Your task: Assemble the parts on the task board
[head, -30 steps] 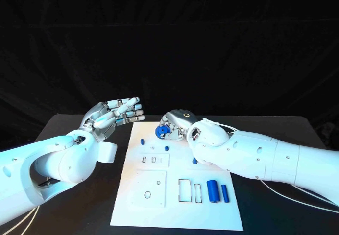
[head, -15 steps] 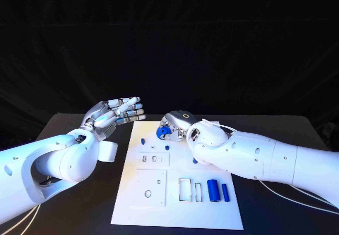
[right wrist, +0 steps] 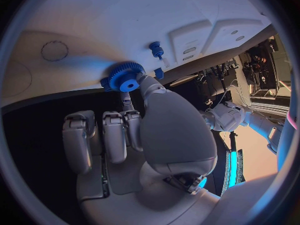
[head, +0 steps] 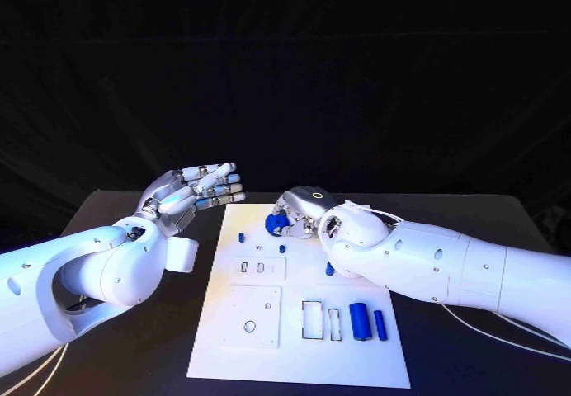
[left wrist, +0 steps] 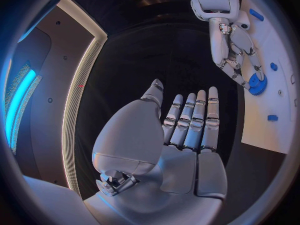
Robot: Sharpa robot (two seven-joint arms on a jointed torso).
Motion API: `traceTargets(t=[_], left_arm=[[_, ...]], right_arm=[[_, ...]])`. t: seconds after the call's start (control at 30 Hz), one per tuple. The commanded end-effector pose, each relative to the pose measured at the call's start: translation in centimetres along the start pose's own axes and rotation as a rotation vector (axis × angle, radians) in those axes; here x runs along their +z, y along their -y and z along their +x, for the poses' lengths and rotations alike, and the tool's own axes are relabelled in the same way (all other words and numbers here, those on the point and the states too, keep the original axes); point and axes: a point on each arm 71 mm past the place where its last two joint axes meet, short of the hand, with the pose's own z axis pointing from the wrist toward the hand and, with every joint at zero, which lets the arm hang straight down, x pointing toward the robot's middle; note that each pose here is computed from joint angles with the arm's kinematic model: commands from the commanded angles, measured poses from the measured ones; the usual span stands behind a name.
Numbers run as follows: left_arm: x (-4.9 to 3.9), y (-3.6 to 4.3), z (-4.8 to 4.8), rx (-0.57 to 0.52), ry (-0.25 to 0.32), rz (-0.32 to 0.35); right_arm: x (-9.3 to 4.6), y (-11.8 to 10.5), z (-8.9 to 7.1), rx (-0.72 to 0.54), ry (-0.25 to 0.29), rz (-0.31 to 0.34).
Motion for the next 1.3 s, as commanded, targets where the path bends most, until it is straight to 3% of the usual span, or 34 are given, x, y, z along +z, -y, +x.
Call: traceTargets(t=[0.03,0.93,1.3], left_arm=[[0.03,0.10,0.20,-0.009,-0.020,0.006],[-0.01,0.13,0.06,-0.008,-0.019,0.006],[-0.03,0.14,-0.09,-0.006,-0.014,0.006]], right_arm=[[-0.1,0.2,0.2,-0.010,-0.006,0.004],[-0.5,1.1,0.6,0.038,-0.087,0.034],[-0.8,1.5,0.4,0.043,-0.067,0.044]])
